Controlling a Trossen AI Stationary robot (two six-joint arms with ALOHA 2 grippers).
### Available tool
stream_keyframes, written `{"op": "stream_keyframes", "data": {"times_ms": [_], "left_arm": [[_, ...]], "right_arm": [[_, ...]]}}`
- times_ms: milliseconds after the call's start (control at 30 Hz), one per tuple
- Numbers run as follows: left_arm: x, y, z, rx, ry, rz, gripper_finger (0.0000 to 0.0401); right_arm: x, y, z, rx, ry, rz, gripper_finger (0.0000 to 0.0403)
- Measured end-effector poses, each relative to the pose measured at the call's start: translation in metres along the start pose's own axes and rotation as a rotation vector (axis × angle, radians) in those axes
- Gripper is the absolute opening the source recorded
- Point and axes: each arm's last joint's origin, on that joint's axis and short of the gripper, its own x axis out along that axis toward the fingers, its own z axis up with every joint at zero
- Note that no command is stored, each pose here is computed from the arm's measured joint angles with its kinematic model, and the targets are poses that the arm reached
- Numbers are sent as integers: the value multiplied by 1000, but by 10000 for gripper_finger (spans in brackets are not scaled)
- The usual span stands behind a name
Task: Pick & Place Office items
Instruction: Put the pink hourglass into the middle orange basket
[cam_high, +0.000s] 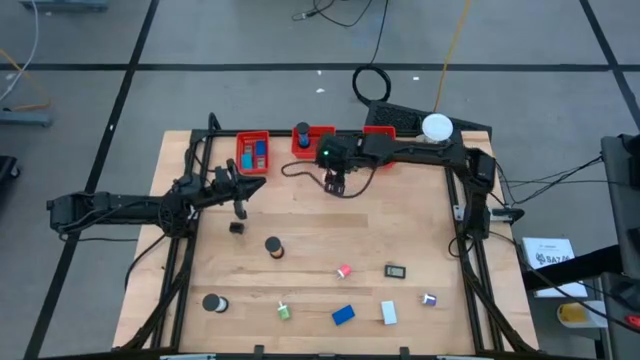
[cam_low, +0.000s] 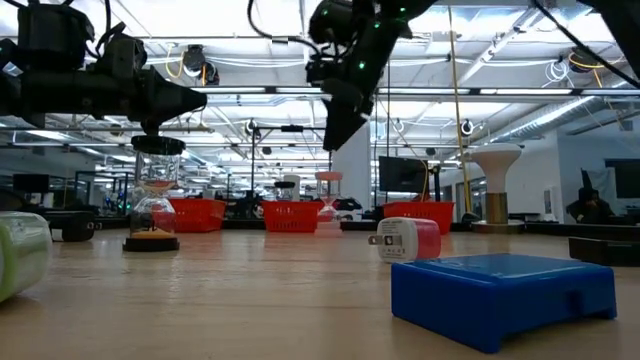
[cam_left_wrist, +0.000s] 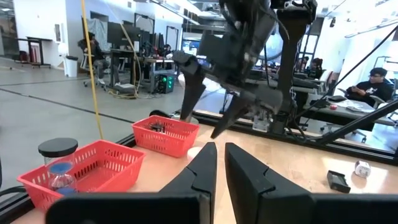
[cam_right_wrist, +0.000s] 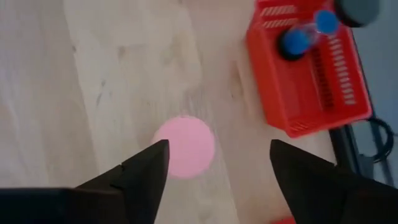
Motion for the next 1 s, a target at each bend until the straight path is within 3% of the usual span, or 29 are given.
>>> {"op": "stream_keyframes", "data": {"times_ms": [100,600,1000], "left_arm": [[0,0,0,-2,0,0,37],[0,0,0,-1,0,1,37],[0,0,0,0,0,1,37]], "right_arm": [[-7,1,-13,53,-25,19,288],[21,16,-98,301,-502,38,324],[28,11,-111,325,-581,22,325]]}}
